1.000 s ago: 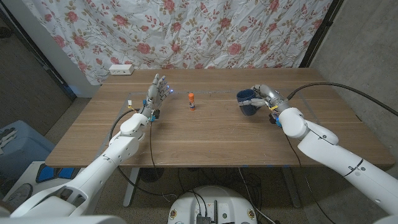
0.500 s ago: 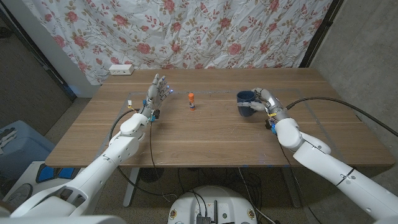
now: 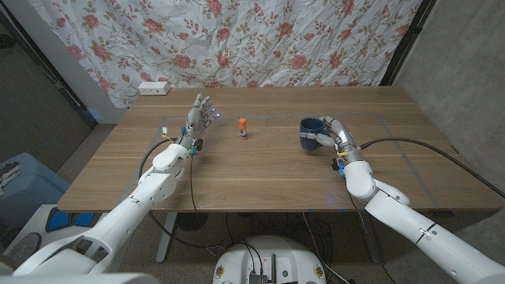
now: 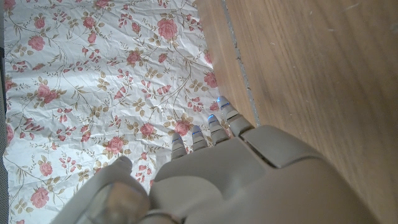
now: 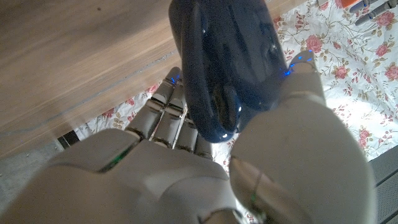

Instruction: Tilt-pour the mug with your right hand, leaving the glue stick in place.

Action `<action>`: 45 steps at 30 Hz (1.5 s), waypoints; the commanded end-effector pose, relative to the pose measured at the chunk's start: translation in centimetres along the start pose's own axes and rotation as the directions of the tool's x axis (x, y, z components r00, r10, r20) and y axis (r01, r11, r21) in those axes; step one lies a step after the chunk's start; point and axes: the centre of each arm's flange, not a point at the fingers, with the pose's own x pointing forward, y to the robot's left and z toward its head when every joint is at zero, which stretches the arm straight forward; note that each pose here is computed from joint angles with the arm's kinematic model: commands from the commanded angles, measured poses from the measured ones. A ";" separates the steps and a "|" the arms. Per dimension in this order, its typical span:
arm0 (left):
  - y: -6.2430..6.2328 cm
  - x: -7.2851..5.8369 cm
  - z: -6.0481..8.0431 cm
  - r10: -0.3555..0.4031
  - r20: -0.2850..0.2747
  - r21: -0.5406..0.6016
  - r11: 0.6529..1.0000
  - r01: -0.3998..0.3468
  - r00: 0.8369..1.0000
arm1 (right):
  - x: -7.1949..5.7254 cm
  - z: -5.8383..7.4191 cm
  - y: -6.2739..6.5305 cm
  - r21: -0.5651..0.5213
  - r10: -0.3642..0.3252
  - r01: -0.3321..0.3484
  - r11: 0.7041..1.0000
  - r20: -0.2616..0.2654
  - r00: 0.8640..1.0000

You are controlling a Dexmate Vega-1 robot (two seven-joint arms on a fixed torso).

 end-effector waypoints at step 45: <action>0.0 0.0 0.0 0.000 0.000 0.000 1.000 0.000 1.000 | -1.4 -3.5 3.1 0.079 -0.036 0.038 0.996 -0.021 0.999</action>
